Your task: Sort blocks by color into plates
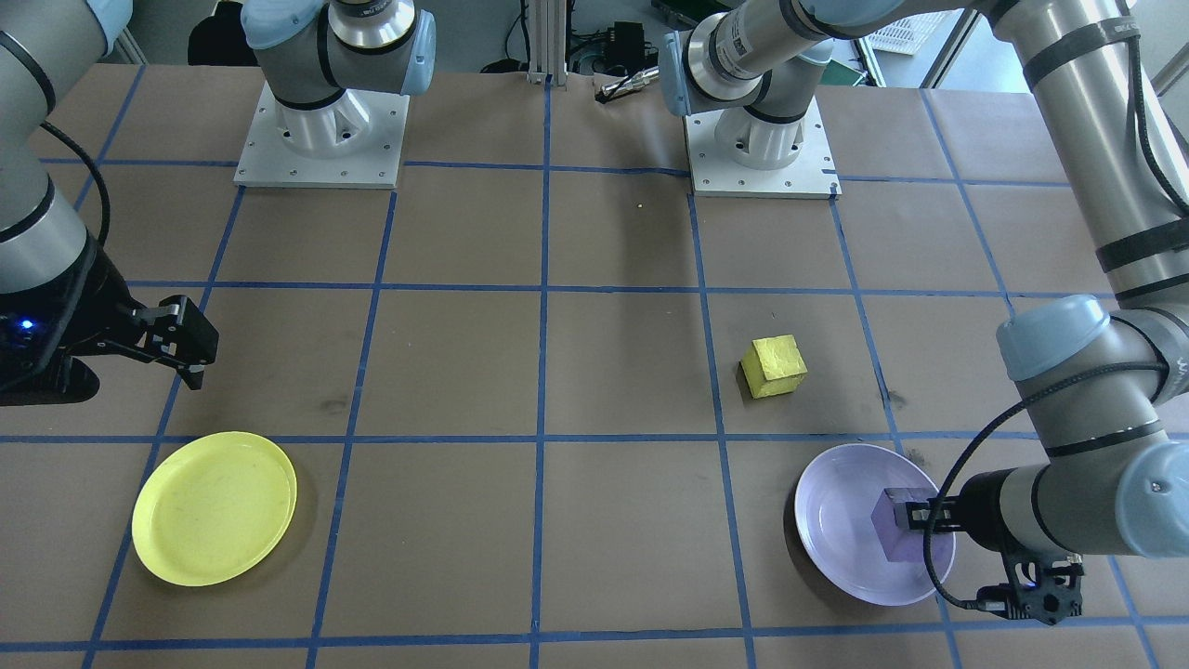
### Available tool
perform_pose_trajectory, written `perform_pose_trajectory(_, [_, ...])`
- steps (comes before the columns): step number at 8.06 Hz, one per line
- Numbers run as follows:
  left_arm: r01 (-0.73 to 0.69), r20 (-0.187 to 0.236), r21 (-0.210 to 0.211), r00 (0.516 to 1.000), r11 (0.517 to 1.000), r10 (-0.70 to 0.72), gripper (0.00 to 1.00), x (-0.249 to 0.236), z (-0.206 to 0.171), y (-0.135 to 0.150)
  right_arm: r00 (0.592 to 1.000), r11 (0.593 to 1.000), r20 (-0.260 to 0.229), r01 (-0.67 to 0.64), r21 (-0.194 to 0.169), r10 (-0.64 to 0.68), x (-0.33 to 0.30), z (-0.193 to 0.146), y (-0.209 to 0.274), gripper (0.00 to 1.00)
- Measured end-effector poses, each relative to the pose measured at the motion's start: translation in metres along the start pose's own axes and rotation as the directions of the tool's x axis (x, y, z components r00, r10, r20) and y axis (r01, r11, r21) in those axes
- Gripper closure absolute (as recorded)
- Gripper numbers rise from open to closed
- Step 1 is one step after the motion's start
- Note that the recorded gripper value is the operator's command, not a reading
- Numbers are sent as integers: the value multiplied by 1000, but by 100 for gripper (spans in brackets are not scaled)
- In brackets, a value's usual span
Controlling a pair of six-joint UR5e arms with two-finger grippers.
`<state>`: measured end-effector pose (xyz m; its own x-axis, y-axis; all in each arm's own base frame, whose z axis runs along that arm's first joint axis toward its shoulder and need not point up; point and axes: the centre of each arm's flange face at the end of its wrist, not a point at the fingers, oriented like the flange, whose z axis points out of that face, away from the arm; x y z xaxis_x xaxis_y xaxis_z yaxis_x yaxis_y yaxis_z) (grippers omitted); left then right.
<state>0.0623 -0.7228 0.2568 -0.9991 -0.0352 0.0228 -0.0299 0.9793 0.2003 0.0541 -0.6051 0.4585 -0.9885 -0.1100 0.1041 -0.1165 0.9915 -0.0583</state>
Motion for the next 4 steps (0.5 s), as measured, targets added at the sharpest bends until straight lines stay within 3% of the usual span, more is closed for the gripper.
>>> perform_pose_trajectory(4, [-32,14,82,999,996,31,0,34,-31,5,1000,1000,5,1,8,-1,0,0,-1,0])
